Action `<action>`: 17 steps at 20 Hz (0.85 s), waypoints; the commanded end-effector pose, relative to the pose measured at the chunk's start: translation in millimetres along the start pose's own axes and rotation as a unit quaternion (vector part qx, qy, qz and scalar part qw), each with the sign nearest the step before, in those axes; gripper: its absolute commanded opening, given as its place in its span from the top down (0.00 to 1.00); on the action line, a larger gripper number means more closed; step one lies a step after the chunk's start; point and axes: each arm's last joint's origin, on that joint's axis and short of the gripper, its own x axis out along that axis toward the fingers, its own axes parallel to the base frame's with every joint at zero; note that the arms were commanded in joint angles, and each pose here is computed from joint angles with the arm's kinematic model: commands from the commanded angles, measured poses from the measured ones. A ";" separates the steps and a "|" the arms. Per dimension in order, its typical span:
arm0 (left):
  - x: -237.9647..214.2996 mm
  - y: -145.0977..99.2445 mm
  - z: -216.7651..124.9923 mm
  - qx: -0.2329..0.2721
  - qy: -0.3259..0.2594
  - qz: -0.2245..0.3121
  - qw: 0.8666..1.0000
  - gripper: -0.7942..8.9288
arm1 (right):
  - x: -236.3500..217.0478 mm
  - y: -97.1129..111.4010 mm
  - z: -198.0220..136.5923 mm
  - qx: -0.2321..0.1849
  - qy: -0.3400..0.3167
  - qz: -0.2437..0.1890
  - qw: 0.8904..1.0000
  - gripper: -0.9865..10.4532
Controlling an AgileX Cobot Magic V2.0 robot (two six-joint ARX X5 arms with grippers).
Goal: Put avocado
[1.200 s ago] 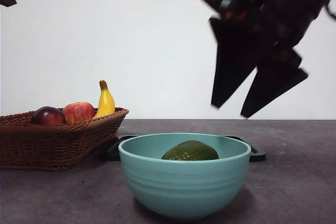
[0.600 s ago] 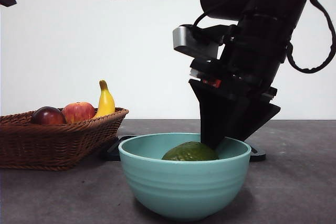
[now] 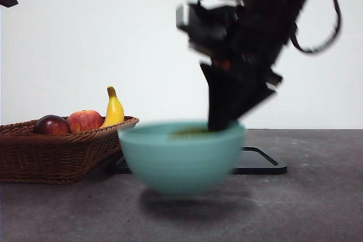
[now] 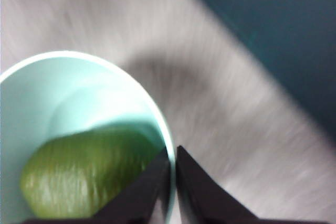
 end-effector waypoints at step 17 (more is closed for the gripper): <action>-0.3 -1.2 1.9 0.011 -0.001 -0.003 1.000 0.60 | 36.1 -127.1 94.3 0.116 -0.045 -0.060 0.990 0.91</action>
